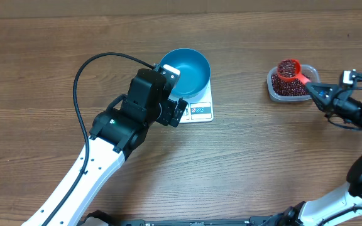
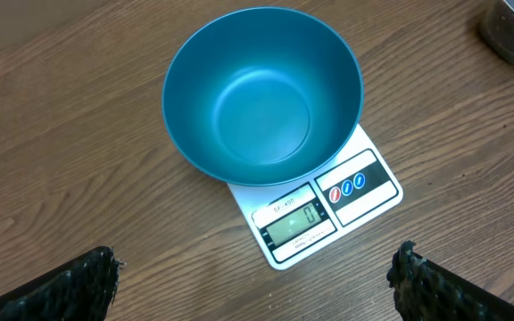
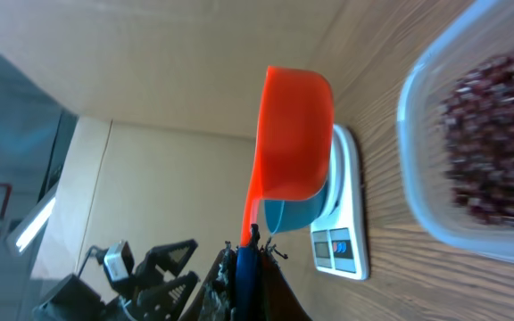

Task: Scoop item into bowl and weigh 150g on scale
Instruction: 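Carry the filled scoop left over the teal bowl with the right gripper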

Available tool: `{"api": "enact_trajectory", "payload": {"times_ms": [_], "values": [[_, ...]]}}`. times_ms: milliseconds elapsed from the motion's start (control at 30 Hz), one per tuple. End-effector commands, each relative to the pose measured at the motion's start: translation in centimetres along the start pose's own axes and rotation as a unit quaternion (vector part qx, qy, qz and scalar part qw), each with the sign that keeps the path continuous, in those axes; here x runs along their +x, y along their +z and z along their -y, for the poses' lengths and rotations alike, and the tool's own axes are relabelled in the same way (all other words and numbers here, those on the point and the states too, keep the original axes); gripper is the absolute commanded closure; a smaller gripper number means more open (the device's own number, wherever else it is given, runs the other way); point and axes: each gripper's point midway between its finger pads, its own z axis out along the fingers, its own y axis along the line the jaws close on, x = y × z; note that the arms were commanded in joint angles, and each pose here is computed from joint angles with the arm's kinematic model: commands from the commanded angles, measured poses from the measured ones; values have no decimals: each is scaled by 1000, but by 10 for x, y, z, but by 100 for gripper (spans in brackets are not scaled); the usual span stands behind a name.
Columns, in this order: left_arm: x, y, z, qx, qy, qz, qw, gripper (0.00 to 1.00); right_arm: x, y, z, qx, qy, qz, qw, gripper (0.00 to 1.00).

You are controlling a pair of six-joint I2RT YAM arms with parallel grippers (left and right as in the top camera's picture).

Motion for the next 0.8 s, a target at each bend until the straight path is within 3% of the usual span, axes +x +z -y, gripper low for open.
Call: {"api": "enact_trajectory", "payload": {"times_ms": [0, 400, 767], "values": [[-4, -7, 0, 4, 2, 11, 1000, 0, 8, 19, -12, -34, -6, -25, 999, 96], [-4, -7, 0, 4, 2, 11, 1000, 0, 59, 89, -27, -56, -22, -140, 988, 96], [-4, -7, 0, 4, 2, 11, 1000, 1, 91, 123, -37, -71, -37, -202, 976, 96]]}}
